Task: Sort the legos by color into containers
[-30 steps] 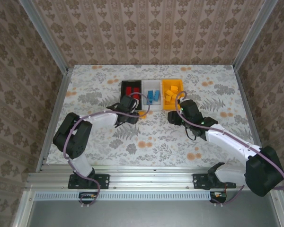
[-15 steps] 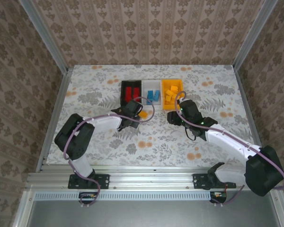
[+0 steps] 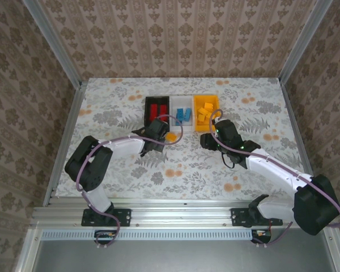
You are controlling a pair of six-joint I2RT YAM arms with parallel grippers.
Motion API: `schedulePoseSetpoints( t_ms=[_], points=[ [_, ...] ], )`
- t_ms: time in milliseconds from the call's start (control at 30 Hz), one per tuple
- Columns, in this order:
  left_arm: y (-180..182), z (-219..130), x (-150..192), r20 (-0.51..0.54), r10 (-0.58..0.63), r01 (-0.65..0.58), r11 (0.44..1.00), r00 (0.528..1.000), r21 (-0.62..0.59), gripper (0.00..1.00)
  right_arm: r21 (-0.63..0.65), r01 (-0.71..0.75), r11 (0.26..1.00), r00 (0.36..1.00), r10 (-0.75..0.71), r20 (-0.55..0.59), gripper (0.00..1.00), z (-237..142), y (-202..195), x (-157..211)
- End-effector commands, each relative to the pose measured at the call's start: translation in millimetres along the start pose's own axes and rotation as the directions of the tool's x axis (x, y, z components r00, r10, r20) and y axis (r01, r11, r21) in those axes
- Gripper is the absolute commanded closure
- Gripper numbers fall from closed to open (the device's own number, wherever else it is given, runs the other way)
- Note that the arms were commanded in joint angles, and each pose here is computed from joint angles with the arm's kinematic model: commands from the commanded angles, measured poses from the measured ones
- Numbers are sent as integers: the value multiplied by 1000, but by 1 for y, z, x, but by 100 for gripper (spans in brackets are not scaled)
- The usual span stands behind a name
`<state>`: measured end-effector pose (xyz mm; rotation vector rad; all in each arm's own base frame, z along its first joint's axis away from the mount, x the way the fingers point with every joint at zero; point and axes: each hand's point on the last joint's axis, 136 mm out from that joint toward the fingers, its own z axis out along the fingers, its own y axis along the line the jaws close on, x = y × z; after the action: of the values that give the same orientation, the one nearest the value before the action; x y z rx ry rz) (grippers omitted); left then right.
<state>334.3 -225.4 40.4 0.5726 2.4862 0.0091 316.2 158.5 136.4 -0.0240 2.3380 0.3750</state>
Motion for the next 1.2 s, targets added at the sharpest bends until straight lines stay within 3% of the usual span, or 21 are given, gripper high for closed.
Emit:
schedulePoseSetpoints(
  t_ms=[0,433,667,900,1167],
  points=[
    [0,1,11,-31,-13,13,1000,999,12,82,-9,8,1000,1000,-8,21,42,-3,3,-3],
    [-6,-44,-17,60,-9,5,999,998,54,79,-13,10,1000,1000,-10,18,42,-1,5,-3],
    [-18,-67,-63,147,2,-16,995,989,93,77,-6,3,1000,1000,-3,20,42,-1,3,-3],
    [-36,-61,-113,197,20,-46,991,980,125,77,-13,1,1000,1000,-1,13,42,1,5,-2],
    [-60,-22,-158,195,27,-62,982,980,178,78,-16,4,1000,1000,-3,18,42,-1,4,-3]
  ],
)
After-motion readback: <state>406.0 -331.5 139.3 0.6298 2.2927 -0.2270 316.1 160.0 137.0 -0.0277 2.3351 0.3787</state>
